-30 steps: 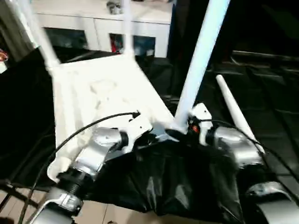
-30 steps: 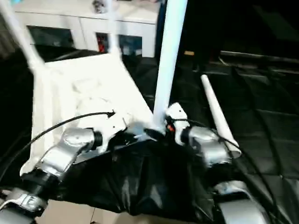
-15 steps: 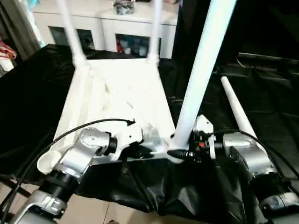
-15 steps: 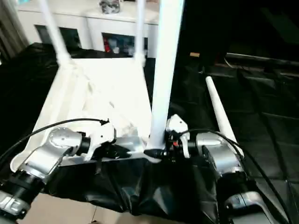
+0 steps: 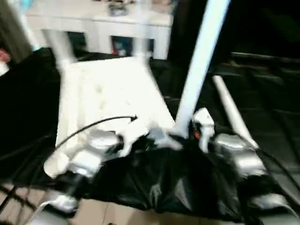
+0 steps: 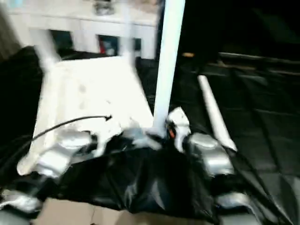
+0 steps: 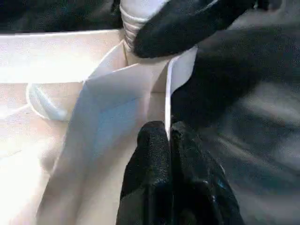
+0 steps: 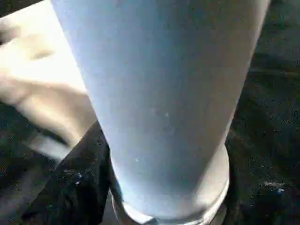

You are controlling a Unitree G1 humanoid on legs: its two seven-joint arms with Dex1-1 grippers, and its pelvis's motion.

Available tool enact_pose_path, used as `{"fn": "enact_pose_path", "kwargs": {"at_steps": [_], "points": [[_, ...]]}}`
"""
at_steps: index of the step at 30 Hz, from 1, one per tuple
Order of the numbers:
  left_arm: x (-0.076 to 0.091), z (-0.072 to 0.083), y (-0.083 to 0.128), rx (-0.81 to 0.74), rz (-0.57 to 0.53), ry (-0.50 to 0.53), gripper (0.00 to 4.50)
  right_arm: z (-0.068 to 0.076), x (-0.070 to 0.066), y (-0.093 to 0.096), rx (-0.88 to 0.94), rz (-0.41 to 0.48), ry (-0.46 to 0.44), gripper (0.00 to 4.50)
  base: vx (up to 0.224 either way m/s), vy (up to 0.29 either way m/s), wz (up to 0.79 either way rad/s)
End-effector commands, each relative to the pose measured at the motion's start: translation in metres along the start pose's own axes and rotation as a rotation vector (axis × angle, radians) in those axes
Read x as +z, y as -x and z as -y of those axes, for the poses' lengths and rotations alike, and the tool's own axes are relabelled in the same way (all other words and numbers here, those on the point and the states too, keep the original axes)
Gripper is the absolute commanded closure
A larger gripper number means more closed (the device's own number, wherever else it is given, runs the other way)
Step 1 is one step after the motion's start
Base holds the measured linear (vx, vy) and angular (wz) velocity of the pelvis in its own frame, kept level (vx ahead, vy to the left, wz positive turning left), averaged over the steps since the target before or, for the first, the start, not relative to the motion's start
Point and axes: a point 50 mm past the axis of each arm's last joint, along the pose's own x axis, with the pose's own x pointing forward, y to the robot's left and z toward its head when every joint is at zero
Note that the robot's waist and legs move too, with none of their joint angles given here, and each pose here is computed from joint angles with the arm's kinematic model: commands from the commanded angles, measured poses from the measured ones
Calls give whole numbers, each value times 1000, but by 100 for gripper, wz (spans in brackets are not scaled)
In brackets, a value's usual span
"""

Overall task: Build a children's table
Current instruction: Rotate leg to tighten

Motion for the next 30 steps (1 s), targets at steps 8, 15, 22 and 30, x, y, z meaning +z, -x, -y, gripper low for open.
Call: {"fn": "enact_pose_path", "kwargs": {"at_steps": [8,15,22,30], "points": [[40,0,-25,178,113,-27,450,-31,-7,-37,-84,-2,-57,118,0,0,0],[35,9,-21,64,108,-50,450,-23,1,-32,-25,22,12,82,0,0,0],[22,15,-3,-143,69,-96,450,-16,5,-4,259,-11,132,82,0,0,0],[9,11,18,-288,-6,-134,450,-14,3,26,528,-99,187,82,0,0,0]]}}
